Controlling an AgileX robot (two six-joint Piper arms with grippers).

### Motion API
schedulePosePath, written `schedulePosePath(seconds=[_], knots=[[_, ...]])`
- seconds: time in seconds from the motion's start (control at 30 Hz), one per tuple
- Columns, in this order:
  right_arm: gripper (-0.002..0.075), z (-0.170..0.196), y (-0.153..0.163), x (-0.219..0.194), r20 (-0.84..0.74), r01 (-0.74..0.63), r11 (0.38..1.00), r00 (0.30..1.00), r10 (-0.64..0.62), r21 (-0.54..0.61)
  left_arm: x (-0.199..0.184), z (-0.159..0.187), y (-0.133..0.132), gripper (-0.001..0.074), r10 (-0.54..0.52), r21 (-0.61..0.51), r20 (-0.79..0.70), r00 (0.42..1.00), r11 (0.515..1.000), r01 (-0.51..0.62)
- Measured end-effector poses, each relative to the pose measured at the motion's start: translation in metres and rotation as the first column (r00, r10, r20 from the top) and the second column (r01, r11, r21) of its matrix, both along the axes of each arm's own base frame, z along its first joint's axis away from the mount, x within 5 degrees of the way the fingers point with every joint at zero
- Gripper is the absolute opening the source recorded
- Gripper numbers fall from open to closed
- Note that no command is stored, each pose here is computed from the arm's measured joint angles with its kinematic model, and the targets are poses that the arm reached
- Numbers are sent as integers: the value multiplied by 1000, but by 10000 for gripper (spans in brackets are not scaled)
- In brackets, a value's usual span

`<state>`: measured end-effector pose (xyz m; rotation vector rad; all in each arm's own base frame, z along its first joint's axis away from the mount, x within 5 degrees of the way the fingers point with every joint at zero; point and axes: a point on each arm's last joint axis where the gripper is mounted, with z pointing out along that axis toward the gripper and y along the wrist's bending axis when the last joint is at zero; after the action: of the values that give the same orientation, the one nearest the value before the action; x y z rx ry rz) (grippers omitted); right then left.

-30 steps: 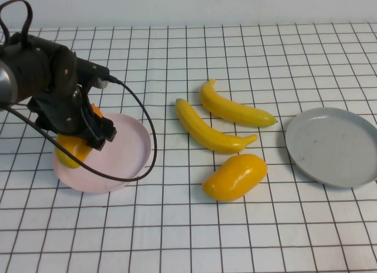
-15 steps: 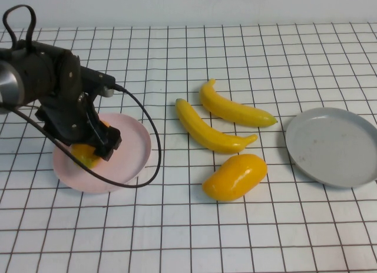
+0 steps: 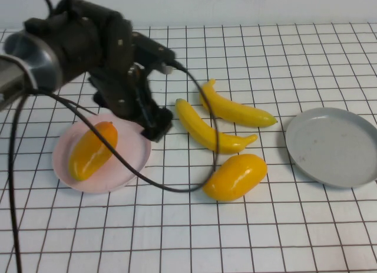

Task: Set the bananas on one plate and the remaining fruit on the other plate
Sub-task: Put one type of fruit in the left plate

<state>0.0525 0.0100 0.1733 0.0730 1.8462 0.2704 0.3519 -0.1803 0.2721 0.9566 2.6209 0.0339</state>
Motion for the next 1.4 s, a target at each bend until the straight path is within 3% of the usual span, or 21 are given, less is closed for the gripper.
schedulePosePath(seconds=[0.2, 0.33, 0.47, 0.87, 0.93, 1.07, 1.27, 1.4], knots=[[-18, 0, 0, 0, 0, 0, 1000, 1000, 0, 0, -37, 4, -83, 668, -286, 25, 54, 957, 958, 285], [-18, 0, 0, 0, 0, 0, 1000, 1000, 0, 0, -53, -17, -116, 668, -420, 56, 28, 907, 907, 418], [-18, 0, 0, 0, 0, 0, 1000, 1000, 0, 0, -57, -42, -130, 668, -477, 54, -34, 878, 877, 478], [-18, 0, 0, 0, 0, 0, 1000, 1000, 0, 0, -51, -85, -146, 668, -481, -6, -79, 873, 876, 482], [-18, 0, 0, 0, 0, 0, 1000, 1000, 0, 0, -51, -84, -147, 651, -477, -14, -73, 876, 878, 478], [-18, 0, 0, 0, 0, 0, 1000, 1000, 0, 0, -50, -80, -149, 528, -440, -40, -68, 896, 898, 438], [-18, 0, 0, 0, 0, 0, 1000, 1000, 0, 0, -48, -63, -149, 523, -413, -30, -79, 907, 911, 412], [-18, 0, 0, 0, 0, 0, 1000, 1000, 0, 0, -44, -38, -130, 523, -355, 5, -72, 932, 934, 357]])
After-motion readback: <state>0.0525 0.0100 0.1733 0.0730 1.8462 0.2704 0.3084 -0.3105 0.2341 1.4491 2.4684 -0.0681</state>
